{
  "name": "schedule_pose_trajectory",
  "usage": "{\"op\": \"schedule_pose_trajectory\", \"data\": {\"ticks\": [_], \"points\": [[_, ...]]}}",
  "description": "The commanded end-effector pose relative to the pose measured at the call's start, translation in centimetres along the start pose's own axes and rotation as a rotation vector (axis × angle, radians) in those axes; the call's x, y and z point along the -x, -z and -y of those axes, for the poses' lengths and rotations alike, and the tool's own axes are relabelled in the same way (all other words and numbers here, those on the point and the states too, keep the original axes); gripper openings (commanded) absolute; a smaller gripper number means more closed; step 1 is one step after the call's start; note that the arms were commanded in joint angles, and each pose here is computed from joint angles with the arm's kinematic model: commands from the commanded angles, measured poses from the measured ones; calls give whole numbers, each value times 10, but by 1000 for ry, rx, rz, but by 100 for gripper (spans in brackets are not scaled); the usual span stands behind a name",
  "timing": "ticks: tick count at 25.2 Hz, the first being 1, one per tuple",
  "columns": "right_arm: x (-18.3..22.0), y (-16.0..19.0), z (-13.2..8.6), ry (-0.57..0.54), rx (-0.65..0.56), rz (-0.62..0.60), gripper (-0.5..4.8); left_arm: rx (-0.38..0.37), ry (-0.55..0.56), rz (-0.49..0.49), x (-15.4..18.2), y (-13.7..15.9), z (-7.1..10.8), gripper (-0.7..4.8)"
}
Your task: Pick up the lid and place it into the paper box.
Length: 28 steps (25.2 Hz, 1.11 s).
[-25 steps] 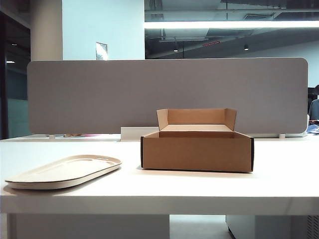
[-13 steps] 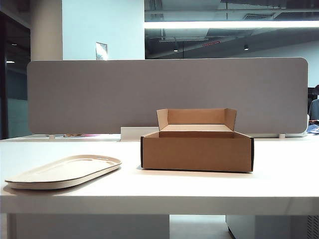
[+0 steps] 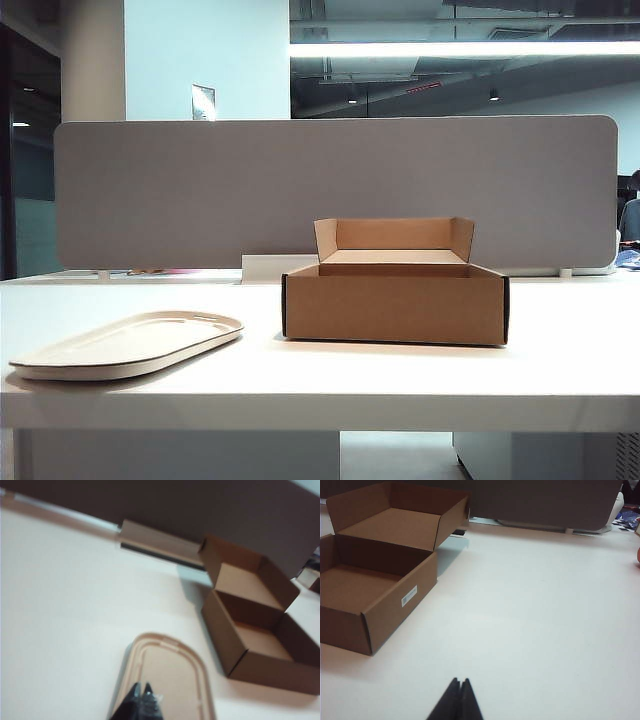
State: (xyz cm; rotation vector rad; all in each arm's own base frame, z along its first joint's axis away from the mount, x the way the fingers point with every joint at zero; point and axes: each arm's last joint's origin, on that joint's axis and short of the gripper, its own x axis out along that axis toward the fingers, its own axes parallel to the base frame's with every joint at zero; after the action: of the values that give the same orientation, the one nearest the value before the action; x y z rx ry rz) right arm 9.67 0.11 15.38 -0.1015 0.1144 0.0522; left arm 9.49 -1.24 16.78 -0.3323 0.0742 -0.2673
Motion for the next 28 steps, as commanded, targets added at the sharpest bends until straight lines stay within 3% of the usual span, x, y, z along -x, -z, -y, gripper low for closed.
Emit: {"op": "schedule_pose_trajectory", "data": {"ticks": [1,8,13,18,25,28], "points": [[0,0,0,2,-3,10,-1,-1,10,3,7,-21,9,-5],[0,0,0,2,-3,9,-1,-2,-15,-71,5,-43,16,-5],[0,0,-1,-24,-3,12,-1,-62,-34,-141,-8,-60,19,-5],[0,0,-1,-39,-4,12,-1,-111,-55,-254,-35,-76,19,-5],[0,2,-2,-63,-5,-2,-1,-51,43,-423,-81,-92,18,-1],[0,3,-2,-64,-5,-9,-1,-61,64,-479,-102,-97,16,-1]]}}
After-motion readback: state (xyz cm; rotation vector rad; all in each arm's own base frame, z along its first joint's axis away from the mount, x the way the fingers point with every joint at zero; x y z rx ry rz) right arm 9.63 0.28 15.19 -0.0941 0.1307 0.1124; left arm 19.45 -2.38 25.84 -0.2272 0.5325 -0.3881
